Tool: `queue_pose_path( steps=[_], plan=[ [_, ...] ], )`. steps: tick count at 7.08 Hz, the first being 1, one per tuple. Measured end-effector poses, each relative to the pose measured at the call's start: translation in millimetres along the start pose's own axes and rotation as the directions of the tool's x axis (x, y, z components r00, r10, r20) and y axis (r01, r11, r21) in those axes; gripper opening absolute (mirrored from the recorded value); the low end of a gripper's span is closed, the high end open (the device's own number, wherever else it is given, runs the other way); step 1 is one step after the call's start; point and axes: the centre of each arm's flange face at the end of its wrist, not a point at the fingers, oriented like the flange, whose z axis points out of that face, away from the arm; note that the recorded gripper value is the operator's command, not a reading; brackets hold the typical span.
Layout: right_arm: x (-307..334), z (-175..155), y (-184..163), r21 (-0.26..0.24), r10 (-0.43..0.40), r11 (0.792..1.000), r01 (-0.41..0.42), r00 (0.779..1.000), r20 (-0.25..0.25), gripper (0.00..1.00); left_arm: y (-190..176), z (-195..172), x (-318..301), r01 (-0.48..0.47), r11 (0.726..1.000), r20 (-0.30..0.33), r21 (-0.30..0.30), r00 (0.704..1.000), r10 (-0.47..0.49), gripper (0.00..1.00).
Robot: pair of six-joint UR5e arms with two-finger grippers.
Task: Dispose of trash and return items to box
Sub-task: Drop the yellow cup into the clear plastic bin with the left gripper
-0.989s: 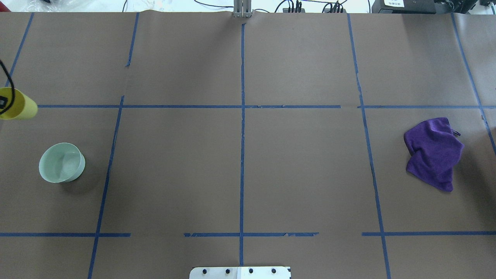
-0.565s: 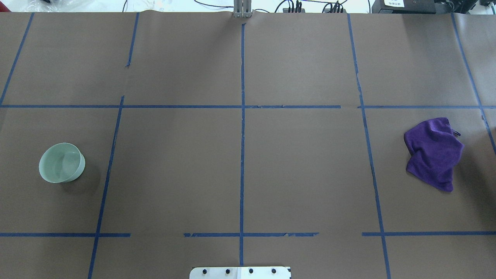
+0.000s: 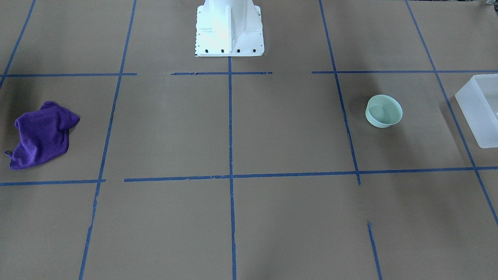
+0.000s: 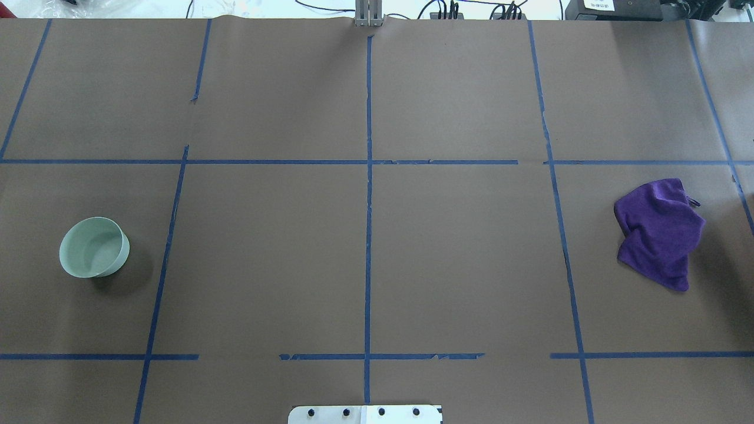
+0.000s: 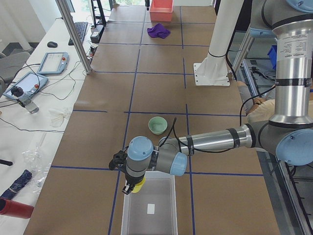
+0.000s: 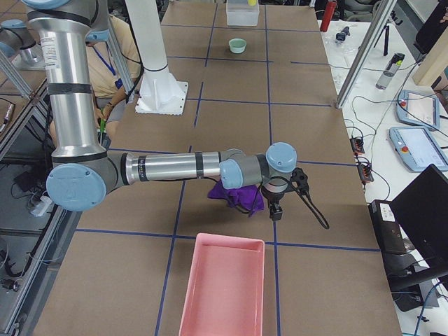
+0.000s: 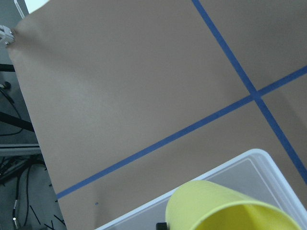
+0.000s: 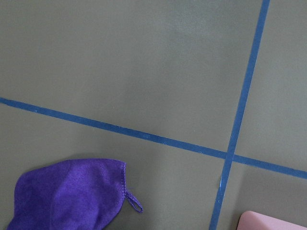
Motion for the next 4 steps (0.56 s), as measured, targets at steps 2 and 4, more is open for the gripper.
queue_pose_path(
  steps=[2, 4],
  plan=[
    [0, 1, 1, -0.002, 0.0, 1.0, 0.0, 1.0, 0.0, 1.0, 27, 29, -5, 0.057, 0.998, -0.132, -0.025, 0.989, -0.06, 0.0],
    [-1, 2, 2, -0.004, -0.002, 1.0, 0.002, 1.0, 0.001, 1.0, 41, 44, -10, 0.087, 0.995, -0.171, -0.048, 0.981, -0.094, 0.0]
  ],
)
